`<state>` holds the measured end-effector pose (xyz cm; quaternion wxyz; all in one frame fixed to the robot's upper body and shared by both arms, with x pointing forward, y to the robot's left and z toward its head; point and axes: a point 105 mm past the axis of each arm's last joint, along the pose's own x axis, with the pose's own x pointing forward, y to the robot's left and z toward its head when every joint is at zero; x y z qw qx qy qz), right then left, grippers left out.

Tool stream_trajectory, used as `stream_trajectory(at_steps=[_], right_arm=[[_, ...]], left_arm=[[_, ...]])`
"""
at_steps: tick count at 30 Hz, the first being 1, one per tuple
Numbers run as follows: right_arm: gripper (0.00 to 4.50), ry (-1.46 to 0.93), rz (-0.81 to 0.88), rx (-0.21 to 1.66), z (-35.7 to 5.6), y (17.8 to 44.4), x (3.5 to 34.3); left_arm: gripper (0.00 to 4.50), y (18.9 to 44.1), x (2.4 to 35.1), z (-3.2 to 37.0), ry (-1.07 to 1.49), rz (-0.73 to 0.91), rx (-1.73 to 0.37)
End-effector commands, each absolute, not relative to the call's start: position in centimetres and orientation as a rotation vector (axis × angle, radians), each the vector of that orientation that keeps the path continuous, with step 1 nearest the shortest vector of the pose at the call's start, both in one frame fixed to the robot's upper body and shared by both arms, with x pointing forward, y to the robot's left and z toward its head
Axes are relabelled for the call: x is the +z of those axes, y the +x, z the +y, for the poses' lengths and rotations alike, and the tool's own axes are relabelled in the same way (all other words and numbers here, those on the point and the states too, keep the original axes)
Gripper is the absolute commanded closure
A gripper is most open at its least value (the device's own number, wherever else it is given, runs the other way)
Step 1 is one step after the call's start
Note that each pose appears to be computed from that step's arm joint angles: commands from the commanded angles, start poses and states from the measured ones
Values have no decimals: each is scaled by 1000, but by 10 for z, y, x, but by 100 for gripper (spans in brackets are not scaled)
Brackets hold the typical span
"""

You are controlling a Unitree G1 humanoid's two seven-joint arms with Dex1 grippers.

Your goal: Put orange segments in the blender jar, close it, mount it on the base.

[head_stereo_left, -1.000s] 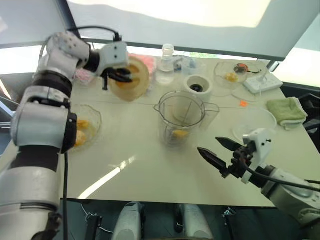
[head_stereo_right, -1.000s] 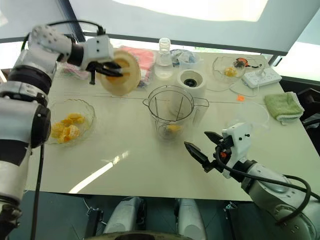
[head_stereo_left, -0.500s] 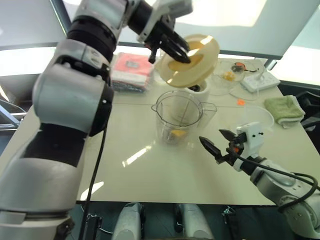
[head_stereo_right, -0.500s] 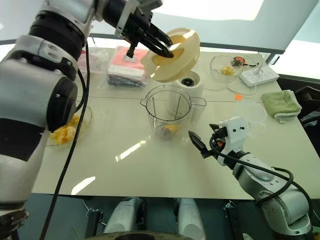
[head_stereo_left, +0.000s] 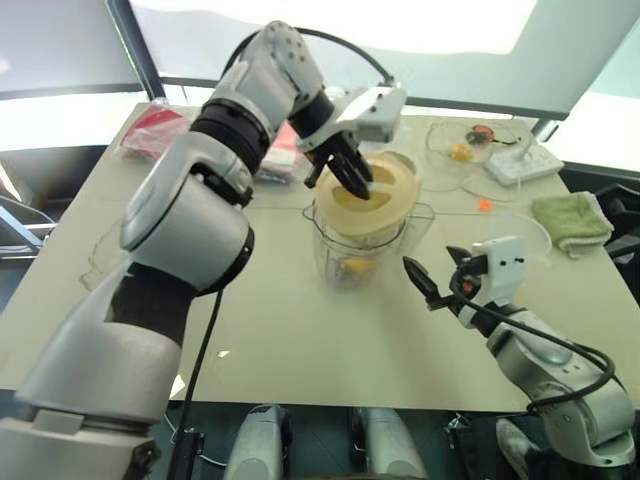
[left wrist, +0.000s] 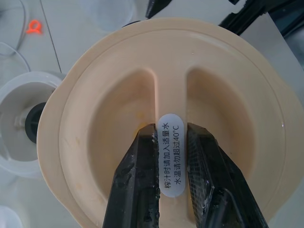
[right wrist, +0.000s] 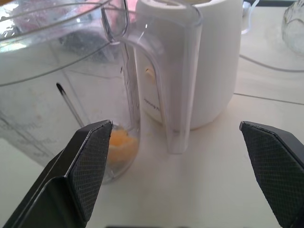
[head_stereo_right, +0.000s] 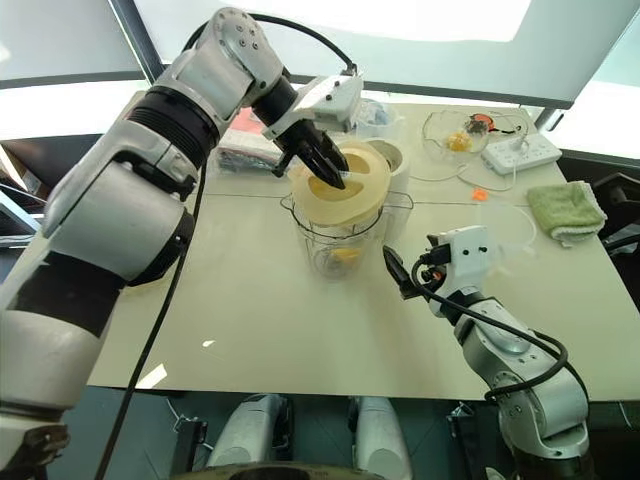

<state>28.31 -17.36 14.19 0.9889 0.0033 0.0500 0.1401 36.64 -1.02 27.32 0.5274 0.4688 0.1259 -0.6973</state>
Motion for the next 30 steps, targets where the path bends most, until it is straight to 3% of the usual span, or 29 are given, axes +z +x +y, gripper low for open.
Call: stream_trajectory(at_steps=[1,16,22,26,30], right_arm=[[0,-6,54,272,-170,288,148],[0,-39,6,289,-152,310,141],[0,-33,-25,275,-154,326,136],[126,-14,-58,261,-156,332,137],[339,-25,-72,250,-155,333,138]], left_arm=[[424,361,276,-16,1174,276,-1696],[424,363,234,8,1449,452,-1739],[424,360,230,5,1419,448,-1771],[424,357,227,5,1358,447,-1798],[424,357,224,9,1348,467,-1804]])
